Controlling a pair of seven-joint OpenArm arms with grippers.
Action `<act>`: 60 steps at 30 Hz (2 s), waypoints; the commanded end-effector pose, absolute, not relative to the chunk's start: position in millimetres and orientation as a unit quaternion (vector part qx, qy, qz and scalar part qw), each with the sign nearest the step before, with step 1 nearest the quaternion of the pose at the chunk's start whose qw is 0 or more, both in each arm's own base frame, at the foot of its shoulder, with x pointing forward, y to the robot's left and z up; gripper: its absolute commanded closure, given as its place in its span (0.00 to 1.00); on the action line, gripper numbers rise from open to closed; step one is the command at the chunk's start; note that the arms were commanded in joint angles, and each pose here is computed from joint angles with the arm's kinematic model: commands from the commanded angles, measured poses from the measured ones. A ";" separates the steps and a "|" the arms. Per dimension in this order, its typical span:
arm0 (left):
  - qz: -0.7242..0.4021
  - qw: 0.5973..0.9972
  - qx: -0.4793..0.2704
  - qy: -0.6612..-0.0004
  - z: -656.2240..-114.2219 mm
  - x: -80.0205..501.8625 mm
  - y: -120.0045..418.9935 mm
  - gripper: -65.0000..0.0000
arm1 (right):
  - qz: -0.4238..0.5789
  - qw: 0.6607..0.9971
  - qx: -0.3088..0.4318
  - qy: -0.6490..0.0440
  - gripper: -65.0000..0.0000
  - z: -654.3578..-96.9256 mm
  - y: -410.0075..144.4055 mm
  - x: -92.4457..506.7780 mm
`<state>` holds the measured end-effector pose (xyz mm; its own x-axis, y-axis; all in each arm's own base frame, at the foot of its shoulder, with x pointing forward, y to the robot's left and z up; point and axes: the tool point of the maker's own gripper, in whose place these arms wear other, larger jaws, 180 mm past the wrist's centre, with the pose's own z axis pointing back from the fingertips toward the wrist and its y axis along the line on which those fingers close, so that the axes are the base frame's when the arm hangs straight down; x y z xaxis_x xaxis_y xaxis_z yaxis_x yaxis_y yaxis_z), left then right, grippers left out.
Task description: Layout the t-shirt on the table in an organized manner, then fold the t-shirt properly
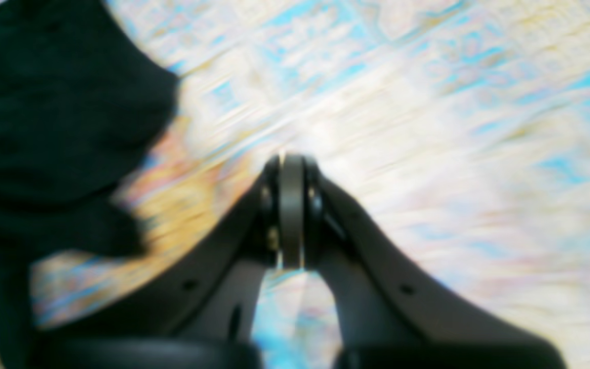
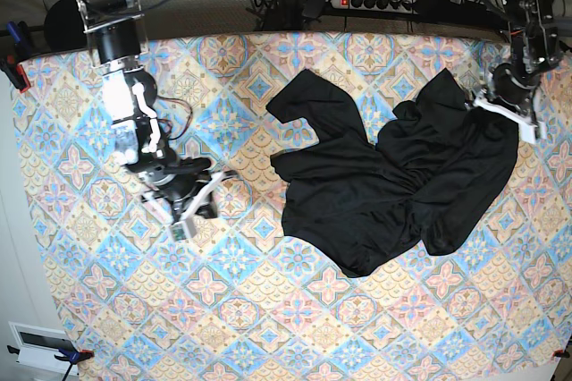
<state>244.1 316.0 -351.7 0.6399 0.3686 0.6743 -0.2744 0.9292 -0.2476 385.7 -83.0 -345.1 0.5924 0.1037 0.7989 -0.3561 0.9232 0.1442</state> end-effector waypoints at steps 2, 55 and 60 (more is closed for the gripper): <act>0.169 0.885 -0.038 -0.432 -318.5 257.6 334.6 0.63 | 0.132 0.867 0.153 -0.456 0.97 -328.9 -80.6 395.4; 0.101 0.922 -0.009 -0.375 -357.6 399.6 287.0 0.63 | 0.235 0.870 0.230 -0.368 1.00 -368.9 62.8 380.9; 0.086 0.915 -0.019 -0.395 -345.5 401.5 271.5 0.63 | 0.218 0.855 0.217 -0.418 1.00 -329.2 20.8 380.8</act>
<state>391.6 270.7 -361.1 0.7083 0.1766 0.6835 -0.1506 0.9837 -0.0982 374.6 19.8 -341.6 0.5851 0.2010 0.7857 -0.5429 0.8168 0.1953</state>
